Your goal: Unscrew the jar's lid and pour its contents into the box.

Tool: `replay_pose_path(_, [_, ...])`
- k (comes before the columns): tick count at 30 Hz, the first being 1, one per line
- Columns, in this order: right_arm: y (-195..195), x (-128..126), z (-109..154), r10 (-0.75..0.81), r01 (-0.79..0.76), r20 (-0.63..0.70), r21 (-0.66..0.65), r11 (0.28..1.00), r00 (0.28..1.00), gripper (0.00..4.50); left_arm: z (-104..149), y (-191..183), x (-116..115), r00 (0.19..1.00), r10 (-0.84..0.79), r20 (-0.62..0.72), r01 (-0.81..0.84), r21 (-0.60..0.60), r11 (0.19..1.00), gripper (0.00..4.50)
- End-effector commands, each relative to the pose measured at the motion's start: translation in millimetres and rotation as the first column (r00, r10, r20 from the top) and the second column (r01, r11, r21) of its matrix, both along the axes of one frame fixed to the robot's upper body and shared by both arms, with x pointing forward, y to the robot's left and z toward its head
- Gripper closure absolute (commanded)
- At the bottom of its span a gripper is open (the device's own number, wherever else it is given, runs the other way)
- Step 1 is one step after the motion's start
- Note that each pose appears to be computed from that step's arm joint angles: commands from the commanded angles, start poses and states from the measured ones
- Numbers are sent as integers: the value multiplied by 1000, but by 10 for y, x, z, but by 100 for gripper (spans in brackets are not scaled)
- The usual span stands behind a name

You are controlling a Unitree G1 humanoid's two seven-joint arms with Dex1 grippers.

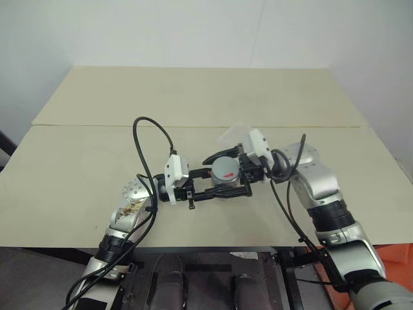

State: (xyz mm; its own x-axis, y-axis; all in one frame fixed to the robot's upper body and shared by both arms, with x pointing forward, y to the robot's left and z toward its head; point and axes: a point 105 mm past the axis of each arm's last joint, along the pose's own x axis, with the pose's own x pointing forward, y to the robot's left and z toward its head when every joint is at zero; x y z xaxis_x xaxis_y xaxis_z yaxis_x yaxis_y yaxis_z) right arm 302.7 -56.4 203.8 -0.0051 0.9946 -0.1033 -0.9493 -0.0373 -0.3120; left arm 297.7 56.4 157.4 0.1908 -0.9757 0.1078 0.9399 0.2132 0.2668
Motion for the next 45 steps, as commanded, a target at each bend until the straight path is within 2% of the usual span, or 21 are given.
replay_pose_path(1, [-92,-34,201,-69,66,54,66,996,996,5,70,34,-2,999,21,35,-20,-21,1000,261])
replay_pose_path(7, [-176,-109,193,-132,127,62,73,989,989,5,37,86,37,998,58,26,-58,-24,998,261])
replay_pose_path(15, [-159,-166,226,-242,231,82,122,965,967,5,45,167,250,969,242,41,-238,-75,968,261])
replay_pose_path(19, [-52,-61,269,-407,388,65,197,900,911,5,29,144,275,959,282,34,-278,-94,956,261])
replay_pose_path(31, [48,77,305,-613,594,-38,301,746,789,5,40,69,374,926,377,17,-371,-139,918,261])
replay_pose_path(37, [90,74,272,-634,608,-12,296,737,773,5,33,69,375,926,378,12,-373,-137,917,261])
replay_pose_path(45, [146,32,173,-618,598,-14,272,754,786,5,37,67,379,927,376,15,-371,-134,919,261])
